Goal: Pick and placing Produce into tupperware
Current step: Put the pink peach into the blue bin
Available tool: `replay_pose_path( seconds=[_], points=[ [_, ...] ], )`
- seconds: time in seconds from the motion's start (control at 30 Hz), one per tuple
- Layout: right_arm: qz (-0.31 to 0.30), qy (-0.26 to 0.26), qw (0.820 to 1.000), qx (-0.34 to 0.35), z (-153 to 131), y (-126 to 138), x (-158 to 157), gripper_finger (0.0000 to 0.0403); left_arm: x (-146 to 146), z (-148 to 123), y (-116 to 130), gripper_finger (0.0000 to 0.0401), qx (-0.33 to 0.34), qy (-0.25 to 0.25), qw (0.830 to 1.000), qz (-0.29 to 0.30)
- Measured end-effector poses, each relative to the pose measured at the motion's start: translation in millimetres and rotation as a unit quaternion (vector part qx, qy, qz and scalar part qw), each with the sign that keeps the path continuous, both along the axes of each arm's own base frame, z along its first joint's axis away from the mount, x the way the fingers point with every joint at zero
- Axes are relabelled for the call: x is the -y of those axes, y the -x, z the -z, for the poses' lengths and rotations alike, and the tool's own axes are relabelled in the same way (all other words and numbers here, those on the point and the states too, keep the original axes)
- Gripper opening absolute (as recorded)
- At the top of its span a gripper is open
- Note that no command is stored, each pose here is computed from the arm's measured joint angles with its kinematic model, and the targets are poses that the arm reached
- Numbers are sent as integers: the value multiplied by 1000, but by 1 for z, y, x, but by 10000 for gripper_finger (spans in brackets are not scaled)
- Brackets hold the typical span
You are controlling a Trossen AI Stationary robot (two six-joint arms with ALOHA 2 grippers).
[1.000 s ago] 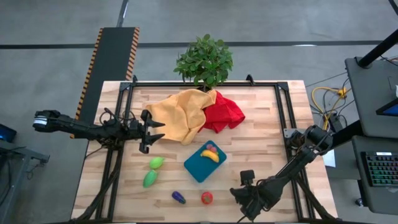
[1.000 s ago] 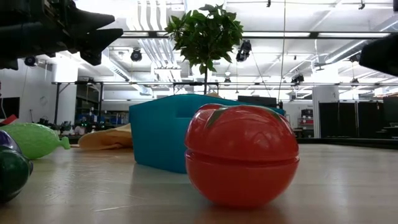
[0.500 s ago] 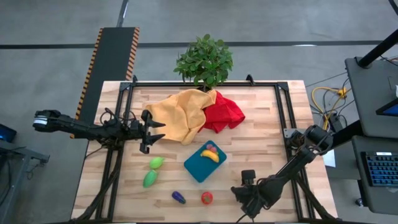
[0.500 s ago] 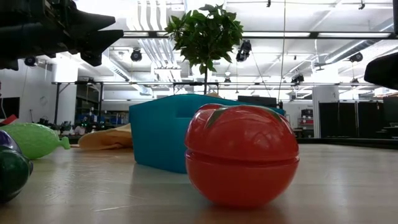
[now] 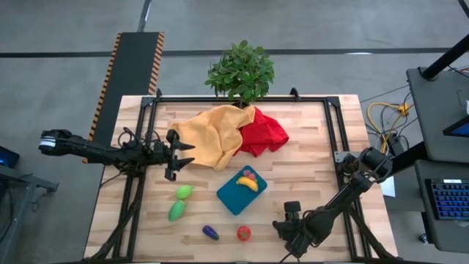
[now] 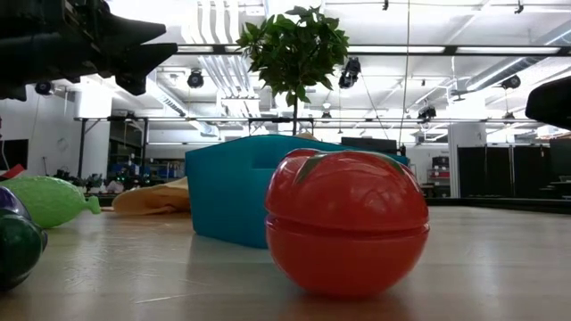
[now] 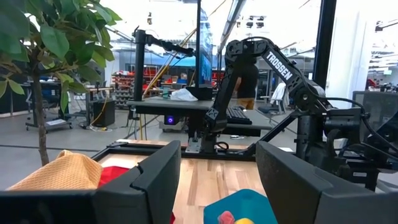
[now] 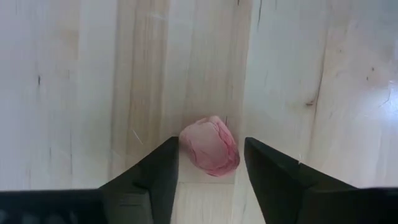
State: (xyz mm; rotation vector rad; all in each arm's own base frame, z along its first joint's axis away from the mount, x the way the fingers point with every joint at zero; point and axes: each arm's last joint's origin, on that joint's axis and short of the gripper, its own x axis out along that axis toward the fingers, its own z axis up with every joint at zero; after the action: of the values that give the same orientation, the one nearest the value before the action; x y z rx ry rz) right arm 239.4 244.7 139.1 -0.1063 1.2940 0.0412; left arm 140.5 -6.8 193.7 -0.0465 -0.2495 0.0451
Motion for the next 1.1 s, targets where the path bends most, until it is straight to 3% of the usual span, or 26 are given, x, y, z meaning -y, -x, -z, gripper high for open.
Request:
replay_pose_path(
  seconds=[0.17, 0.47, 0.7, 0.83, 1.1],
  points=[
    [-7, 11, 1000, 9, -2, -2, 1, 141, 0, 1, 0, 196, -3, 0, 1000, -2],
    [-78, 50, 994, 62, -18, -14, -6, 73, 0, 1, 0, 196, -3, 2, 1000, -8],
    [-59, 49, 995, 56, -22, -16, -5, 47, 0, 1, 0, 196, -3, 2, 1000, -8],
    [-18, 34, 999, 24, -20, -11, -2, 70, 0, 1, -1, 196, -6, 1, 1000, -8],
    [11, 16, 1000, 13, -19, -10, -2, 173, 0, 2, -1, 196, -6, 1, 1000, -7]
  ],
)
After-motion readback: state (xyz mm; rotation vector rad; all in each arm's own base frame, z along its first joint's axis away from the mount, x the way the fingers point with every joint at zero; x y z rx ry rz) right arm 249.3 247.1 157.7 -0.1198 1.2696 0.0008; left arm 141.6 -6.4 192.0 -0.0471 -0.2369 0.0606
